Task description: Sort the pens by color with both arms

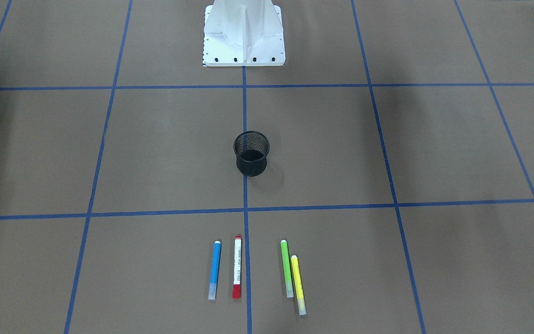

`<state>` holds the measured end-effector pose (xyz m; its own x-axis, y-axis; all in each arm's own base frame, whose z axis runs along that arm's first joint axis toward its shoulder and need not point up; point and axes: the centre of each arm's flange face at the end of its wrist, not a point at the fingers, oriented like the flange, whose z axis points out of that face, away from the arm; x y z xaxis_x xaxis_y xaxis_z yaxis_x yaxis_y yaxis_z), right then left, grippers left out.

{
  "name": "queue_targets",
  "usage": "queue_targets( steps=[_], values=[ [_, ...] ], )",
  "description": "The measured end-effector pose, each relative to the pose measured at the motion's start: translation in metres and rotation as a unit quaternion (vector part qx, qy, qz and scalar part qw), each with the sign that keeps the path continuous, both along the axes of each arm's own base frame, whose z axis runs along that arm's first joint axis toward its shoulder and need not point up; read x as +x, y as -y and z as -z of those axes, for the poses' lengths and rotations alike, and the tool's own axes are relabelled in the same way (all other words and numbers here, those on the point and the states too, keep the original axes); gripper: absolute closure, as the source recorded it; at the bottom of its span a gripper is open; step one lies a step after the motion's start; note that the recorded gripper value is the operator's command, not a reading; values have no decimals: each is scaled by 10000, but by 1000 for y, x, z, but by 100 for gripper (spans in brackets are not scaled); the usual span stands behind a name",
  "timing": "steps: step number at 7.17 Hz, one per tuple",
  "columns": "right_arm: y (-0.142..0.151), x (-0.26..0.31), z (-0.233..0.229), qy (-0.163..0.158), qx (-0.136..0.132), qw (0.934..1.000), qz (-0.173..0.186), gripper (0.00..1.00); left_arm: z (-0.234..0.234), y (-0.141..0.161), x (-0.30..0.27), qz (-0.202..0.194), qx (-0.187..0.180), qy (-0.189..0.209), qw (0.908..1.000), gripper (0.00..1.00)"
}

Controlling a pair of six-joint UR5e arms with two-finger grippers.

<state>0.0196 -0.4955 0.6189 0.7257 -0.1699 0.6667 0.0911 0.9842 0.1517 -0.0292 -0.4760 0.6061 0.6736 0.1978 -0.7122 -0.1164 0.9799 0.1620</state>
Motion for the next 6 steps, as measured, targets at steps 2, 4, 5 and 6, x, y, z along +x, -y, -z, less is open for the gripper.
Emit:
queue_targets(
  steps=[2, 4, 5, 6],
  values=[
    [-4, 2, -1, 31, -11, 10000, -20, 0, 4, 3, 0, -6, 58, 6, 10000, 0],
    [-4, 9, 8, 31, 41, 9999, -97, 0, 8, 6, 0, 4, 91, 5, 10000, 0],
    [-2, 12, 8, -13, 47, 9999, -129, 0, 8, 6, 0, 9, 92, 4, 10000, 0],
    [0, 12, 6, -61, 27, 9999, -135, 0, 7, 5, 0, 13, 84, 3, 10000, 0]
  ],
)
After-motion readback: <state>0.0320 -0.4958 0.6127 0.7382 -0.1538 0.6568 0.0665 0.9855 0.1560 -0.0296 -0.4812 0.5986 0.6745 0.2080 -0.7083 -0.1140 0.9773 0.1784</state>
